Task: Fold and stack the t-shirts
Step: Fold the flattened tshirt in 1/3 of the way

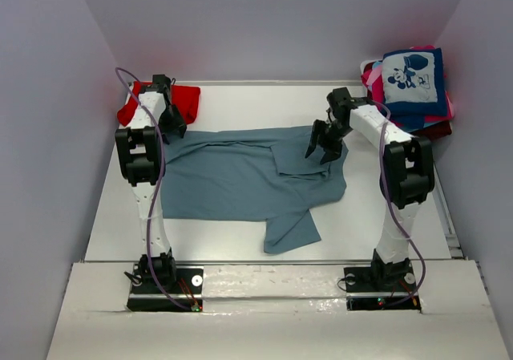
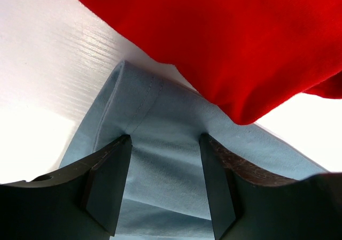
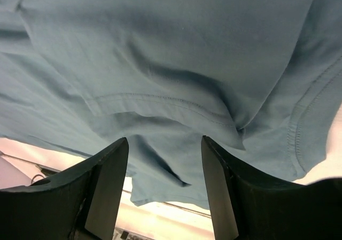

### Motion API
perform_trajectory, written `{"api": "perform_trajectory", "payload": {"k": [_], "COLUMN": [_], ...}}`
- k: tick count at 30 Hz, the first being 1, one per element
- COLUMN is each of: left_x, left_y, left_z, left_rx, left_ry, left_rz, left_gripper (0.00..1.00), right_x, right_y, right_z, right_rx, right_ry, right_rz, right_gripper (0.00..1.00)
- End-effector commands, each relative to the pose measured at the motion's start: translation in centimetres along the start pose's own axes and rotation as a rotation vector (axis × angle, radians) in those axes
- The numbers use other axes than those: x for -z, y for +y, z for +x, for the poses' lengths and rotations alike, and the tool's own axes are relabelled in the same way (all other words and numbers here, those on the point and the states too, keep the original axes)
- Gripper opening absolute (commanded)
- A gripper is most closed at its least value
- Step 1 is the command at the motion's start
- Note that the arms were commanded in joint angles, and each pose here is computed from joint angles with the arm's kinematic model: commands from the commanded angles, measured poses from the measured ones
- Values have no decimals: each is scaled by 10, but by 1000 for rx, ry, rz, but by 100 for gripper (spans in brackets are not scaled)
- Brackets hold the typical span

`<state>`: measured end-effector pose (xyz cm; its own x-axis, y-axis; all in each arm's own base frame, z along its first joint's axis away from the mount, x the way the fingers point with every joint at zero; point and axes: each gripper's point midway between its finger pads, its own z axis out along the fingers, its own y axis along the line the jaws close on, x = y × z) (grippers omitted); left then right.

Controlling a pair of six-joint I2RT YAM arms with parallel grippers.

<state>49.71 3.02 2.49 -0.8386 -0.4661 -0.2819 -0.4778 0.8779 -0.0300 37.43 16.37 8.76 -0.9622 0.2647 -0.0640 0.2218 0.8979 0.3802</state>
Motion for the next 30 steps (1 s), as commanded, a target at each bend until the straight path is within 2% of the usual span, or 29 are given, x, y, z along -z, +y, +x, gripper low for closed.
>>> {"api": "perform_trajectory", "payload": {"k": [1, 12, 22, 30], "left_x": [-1, 4, 9, 16], "left_y": [8, 7, 6, 6], "left_z": [9, 7, 5, 4], "left_rx": [-20, -19, -19, -18], "left_ry": [31, 24, 14, 6], "left_rz": [-31, -26, -19, -10], "left_gripper": [67, 67, 67, 67], "right_x": [-7, -26, -63, -49], "right_y": [12, 0, -36, -54], "right_z": [12, 30, 55, 49], "right_rx": [28, 1, -37, -86], "right_ry": [8, 47, 122, 93], "right_rz": [-19, -5, 83, 129], "right_gripper": [59, 57, 54, 55]}}
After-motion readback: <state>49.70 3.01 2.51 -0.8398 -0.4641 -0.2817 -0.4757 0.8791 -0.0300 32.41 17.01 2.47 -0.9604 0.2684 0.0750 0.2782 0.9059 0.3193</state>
